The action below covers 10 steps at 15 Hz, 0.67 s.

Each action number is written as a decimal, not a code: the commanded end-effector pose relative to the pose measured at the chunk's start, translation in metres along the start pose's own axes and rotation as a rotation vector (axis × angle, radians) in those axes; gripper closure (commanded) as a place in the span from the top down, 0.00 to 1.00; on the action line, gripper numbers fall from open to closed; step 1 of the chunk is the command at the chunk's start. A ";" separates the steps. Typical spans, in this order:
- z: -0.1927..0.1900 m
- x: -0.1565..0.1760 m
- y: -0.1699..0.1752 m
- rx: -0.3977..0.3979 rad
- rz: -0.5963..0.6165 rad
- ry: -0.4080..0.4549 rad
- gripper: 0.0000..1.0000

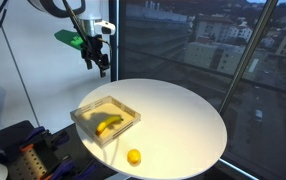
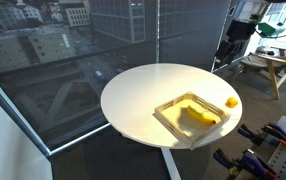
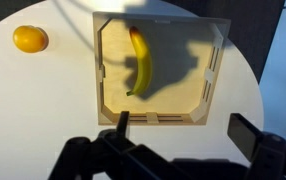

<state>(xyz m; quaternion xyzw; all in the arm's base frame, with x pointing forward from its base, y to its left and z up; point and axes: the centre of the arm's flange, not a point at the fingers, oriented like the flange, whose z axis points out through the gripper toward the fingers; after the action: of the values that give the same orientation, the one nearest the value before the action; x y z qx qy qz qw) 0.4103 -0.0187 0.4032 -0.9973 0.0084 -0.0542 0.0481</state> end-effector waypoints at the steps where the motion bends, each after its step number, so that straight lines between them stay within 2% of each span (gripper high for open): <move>1: 0.008 0.020 0.011 0.015 0.022 0.010 1.00; 10: 0.039 0.038 0.026 -0.025 0.052 -0.035 1.00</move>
<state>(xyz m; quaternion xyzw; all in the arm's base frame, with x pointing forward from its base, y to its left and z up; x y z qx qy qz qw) 0.4373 -0.0368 0.3697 -0.9981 0.0303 -0.0318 0.0442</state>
